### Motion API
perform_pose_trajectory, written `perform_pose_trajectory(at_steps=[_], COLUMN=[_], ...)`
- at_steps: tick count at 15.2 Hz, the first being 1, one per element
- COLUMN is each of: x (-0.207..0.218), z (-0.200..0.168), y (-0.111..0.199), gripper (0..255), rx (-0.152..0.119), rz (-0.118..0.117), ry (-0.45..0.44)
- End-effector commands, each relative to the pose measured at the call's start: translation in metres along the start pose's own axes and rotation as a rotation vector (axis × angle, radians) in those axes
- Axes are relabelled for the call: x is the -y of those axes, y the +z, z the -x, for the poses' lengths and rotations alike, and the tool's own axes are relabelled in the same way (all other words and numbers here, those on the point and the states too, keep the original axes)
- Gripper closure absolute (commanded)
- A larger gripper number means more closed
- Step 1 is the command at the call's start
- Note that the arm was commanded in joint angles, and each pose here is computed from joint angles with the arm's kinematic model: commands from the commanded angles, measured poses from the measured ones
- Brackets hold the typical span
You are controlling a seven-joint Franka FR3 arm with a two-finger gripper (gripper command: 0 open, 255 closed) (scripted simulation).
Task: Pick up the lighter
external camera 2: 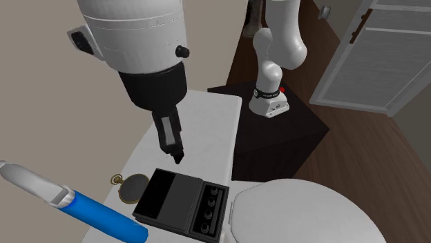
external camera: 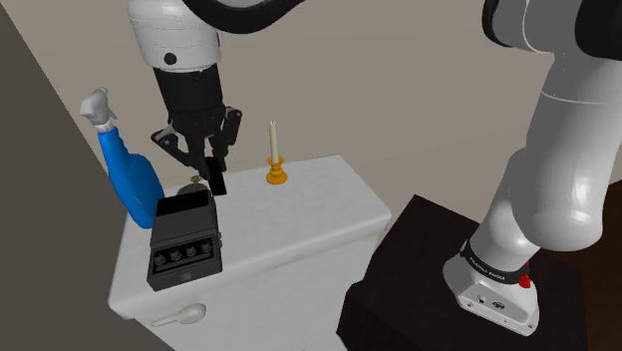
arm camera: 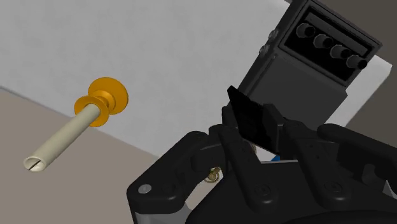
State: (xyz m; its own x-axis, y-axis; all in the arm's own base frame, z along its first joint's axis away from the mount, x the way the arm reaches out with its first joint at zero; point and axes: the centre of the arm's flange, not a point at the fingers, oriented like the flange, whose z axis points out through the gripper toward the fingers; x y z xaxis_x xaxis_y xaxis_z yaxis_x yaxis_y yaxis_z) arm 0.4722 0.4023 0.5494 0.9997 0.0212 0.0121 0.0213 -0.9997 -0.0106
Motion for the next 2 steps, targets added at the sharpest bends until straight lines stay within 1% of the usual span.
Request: perform_pose_trajectory(at_steps=[1,2], x=[-0.0010,-0.0010], z=[-0.0002,-0.0003], y=[-0.0056,-0.0056], gripper=[255,255], rx=[0.000,0.000], rz=[0.000,0.000], ry=[0.000,0.000])
